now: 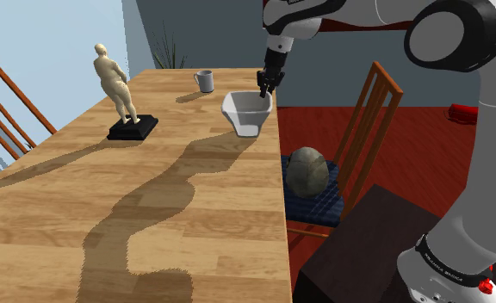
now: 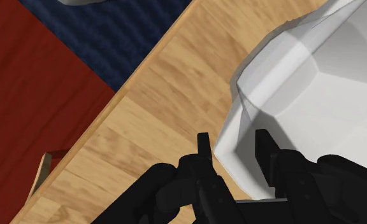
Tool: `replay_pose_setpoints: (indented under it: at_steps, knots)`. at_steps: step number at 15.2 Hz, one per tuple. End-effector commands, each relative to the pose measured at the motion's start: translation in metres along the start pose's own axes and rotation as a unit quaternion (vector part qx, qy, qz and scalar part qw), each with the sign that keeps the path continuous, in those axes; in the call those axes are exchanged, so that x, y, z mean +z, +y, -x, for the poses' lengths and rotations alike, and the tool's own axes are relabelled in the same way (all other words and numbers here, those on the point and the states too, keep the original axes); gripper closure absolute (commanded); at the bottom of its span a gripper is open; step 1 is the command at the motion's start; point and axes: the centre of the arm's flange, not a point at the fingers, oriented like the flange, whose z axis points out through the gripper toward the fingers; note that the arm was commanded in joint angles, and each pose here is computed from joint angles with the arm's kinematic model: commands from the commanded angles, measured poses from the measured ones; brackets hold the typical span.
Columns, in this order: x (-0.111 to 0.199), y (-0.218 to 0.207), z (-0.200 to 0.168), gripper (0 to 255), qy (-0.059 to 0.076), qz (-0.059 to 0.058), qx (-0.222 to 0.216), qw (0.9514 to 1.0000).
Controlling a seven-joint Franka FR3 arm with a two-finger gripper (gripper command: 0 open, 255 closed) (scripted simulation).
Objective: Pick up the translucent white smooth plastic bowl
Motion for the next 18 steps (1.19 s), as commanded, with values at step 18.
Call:
replay_pose_setpoints:
  at_steps: [18]
  knots:
    - [-0.077,-0.017,-0.009,255,-0.001,0.000,0.000,1.0000]
